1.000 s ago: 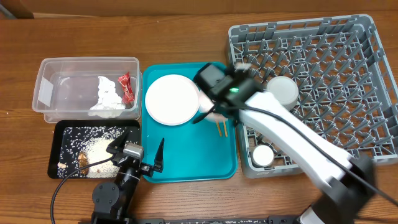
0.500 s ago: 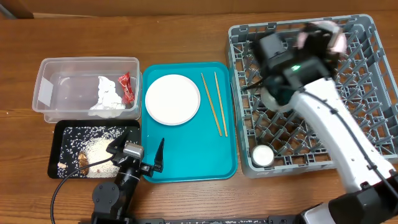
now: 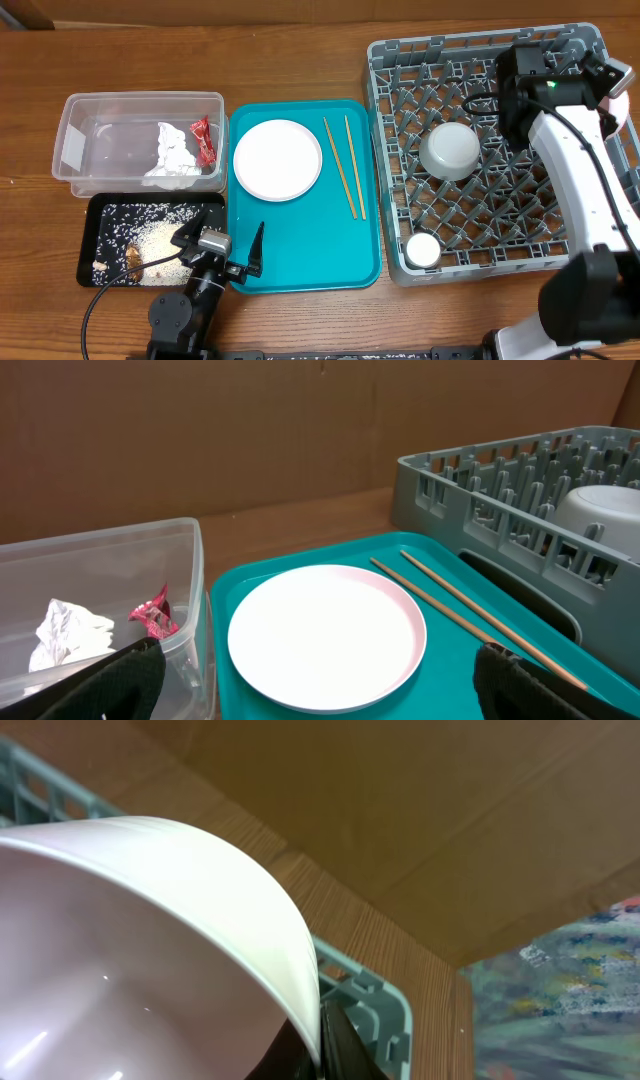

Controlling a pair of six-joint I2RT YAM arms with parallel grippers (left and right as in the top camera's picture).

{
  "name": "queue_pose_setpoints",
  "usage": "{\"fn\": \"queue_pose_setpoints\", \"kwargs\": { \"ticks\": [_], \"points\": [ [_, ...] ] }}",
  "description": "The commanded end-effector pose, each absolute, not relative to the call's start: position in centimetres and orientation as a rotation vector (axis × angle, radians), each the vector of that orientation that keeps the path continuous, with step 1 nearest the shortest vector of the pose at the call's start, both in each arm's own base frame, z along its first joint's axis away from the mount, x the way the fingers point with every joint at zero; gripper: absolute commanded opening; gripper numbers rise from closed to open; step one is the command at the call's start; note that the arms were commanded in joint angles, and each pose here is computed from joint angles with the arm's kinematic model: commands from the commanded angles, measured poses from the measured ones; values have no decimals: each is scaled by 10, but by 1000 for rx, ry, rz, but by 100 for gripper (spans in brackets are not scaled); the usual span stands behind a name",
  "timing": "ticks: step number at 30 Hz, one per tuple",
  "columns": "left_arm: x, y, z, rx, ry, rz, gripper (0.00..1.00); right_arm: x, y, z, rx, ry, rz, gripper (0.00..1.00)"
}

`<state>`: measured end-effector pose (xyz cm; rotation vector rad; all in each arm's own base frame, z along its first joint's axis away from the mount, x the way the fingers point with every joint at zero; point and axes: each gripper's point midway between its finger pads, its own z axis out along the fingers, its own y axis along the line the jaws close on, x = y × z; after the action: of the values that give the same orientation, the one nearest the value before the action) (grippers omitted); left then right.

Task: Sort waste into correct bins and load items into the dishwasher
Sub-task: 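Carry the pink bowl into the rack and release it on its side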

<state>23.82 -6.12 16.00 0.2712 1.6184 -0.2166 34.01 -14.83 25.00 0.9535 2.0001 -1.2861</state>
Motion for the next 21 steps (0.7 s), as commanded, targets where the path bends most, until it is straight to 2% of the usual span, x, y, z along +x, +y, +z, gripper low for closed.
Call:
{"fn": "queue_pose_setpoints", "kwargs": {
  "ticks": [1, 15, 21],
  "points": [
    [238, -61, 159, 279, 1615, -211, 100, 345, -145, 230, 939, 2065, -1292, 4],
    [238, -61, 159, 279, 1615, -211, 100, 347, -141, 175, 792, 2258, -1476, 4],
    [238, -61, 159, 279, 1615, -211, 100, 349, -123, 167, 714, 2310, -1474, 4]
  ]
}}
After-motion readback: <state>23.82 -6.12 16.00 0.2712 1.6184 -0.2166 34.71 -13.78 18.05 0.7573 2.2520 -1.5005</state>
